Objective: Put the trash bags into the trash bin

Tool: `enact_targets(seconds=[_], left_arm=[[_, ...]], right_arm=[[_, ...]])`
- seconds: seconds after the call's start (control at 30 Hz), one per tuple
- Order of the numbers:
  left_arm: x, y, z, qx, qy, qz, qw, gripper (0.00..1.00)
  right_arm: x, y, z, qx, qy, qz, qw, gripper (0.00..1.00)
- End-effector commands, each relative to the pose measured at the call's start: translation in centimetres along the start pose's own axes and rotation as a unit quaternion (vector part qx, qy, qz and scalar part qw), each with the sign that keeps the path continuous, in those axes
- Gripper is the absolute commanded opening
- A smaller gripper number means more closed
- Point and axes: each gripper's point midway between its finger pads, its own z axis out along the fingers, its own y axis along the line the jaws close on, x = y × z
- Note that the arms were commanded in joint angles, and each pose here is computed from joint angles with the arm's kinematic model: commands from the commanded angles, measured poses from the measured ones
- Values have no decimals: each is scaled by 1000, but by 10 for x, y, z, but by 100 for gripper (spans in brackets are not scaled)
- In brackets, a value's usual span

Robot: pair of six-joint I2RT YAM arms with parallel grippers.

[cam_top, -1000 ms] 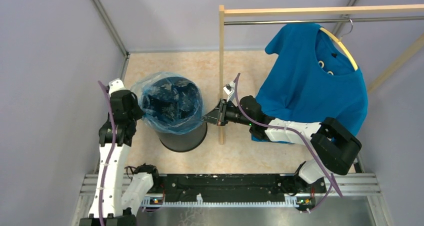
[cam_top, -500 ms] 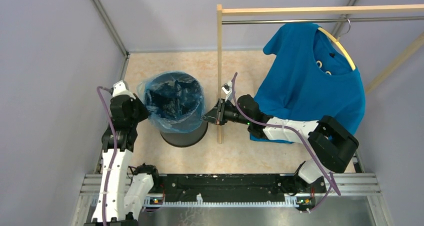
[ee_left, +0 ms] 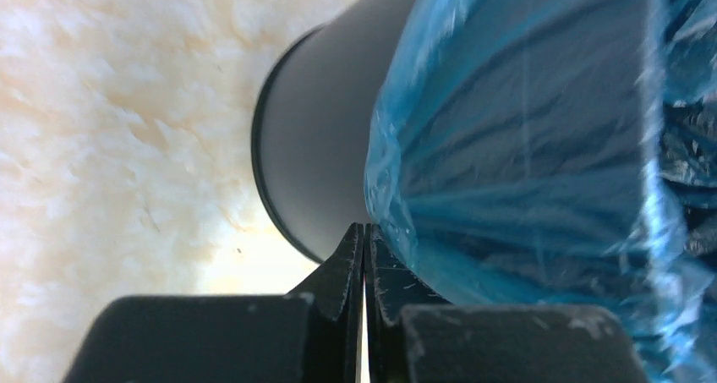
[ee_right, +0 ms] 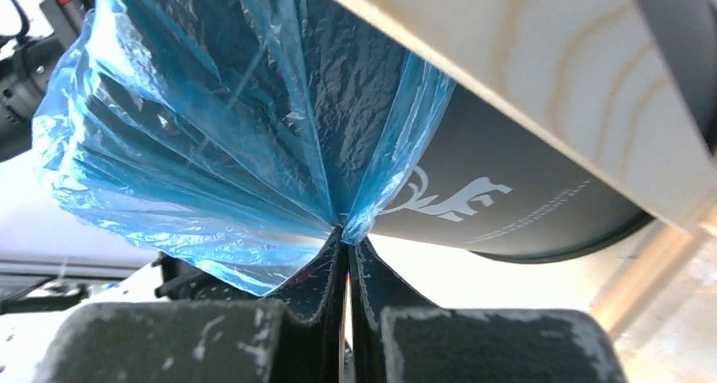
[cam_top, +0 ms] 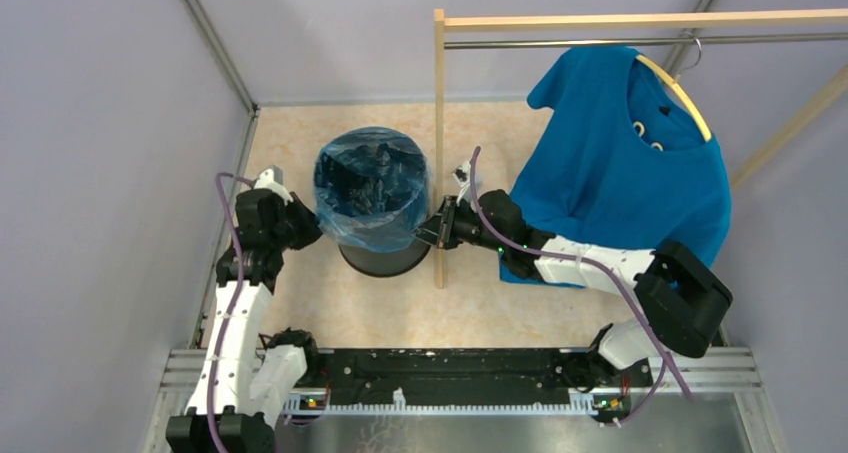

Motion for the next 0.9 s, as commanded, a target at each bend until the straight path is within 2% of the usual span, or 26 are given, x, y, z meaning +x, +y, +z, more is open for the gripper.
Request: enact_targets(seconds=[0.0, 0.27, 0.3, 0.37, 0.47, 0.53, 0.6, 0.77, 0.87], left_arm=[[36, -5, -10, 20, 54, -40, 998, 4], [17, 4, -37, -27, -11, -55, 998, 9], [14, 7, -41, -38, -21, -56, 998, 9], [4, 10, -53, -59, -44, -53, 996, 13], [-17, 18, -75, -93, -95, -40, 990, 31], [-31, 16, -87, -99, -126, -32, 987, 53], [-46, 6, -94, -85, -144, -18, 986, 70], [-70, -11, -101, -64, -166, 12, 984, 82], [-76, -10, -96, -64, -181, 21, 981, 84]], right_arm=[[-24, -3, -9, 36, -42, -60, 997, 0], [-29, -23, -28, 105, -21, -148, 983, 1], [-32, -25, -32, 116, -20, -159, 980, 3], [-34, -26, -41, 131, -12, -183, 974, 15], [-45, -24, -56, 151, -15, -212, 965, 35], [-50, -18, -66, 152, -16, -222, 963, 47], [-54, -8, -72, 143, -19, -228, 963, 54], [-61, 20, -76, 100, -26, -221, 970, 58], [-61, 28, -71, 80, -31, -209, 974, 58]])
